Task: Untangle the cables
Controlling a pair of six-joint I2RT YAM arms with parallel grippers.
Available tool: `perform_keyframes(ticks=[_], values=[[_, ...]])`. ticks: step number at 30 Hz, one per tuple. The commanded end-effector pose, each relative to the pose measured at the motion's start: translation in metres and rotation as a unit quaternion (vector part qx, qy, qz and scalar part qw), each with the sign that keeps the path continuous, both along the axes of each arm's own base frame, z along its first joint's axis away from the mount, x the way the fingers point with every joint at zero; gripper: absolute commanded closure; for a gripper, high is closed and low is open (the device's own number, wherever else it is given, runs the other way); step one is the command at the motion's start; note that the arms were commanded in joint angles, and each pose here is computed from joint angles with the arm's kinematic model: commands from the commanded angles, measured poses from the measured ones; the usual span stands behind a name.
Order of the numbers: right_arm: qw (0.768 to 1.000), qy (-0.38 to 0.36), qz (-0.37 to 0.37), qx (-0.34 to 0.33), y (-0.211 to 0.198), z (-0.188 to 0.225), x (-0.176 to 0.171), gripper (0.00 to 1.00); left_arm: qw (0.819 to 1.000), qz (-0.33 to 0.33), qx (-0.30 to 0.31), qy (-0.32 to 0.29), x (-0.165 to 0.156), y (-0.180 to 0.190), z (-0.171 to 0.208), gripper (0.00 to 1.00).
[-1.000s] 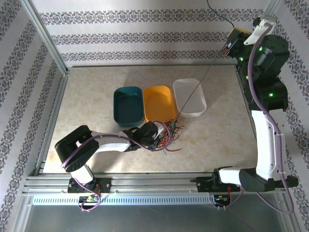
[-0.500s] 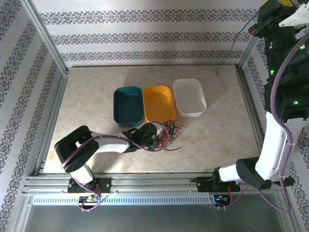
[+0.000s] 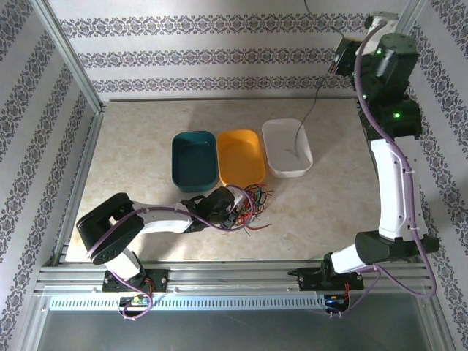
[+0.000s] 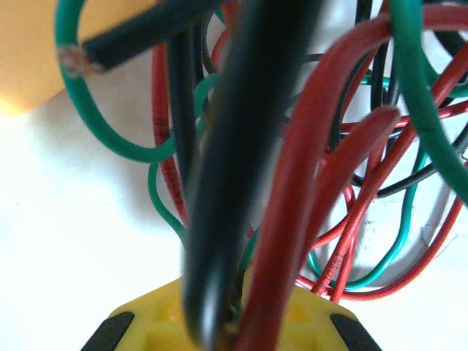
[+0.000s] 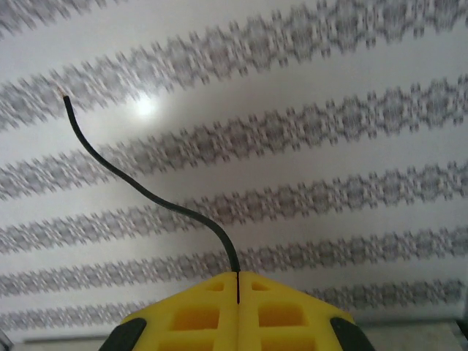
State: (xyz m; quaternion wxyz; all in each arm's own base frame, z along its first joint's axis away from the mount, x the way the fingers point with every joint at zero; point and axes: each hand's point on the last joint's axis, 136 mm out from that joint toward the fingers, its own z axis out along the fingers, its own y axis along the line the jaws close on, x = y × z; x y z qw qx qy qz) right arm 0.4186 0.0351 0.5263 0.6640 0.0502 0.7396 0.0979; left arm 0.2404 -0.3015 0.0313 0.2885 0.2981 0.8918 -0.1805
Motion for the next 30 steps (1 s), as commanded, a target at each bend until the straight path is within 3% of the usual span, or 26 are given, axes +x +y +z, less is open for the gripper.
perform_keyframes(ticks=[1,9,18,30], values=[[1.000,-0.001,-0.019,-0.016,-0.007,-0.013,0.000,1.00,1.000,-0.003,0.019,-0.004,-0.006,0.009,-0.005,1.00],[0.998,0.061,-0.006,-0.006,0.004,-0.084,0.018,1.00,1.000,0.000,0.022,-0.004,-0.005,0.010,-0.005,1.00],[0.996,0.083,-0.038,-0.016,-0.003,-0.110,0.020,1.00,1.000,-0.001,0.022,-0.003,-0.005,0.009,-0.006,1.00],[0.971,0.234,-0.032,-0.020,0.032,-0.259,0.030,1.00,1.000,-0.005,0.022,-0.002,-0.005,0.008,-0.005,1.00]])
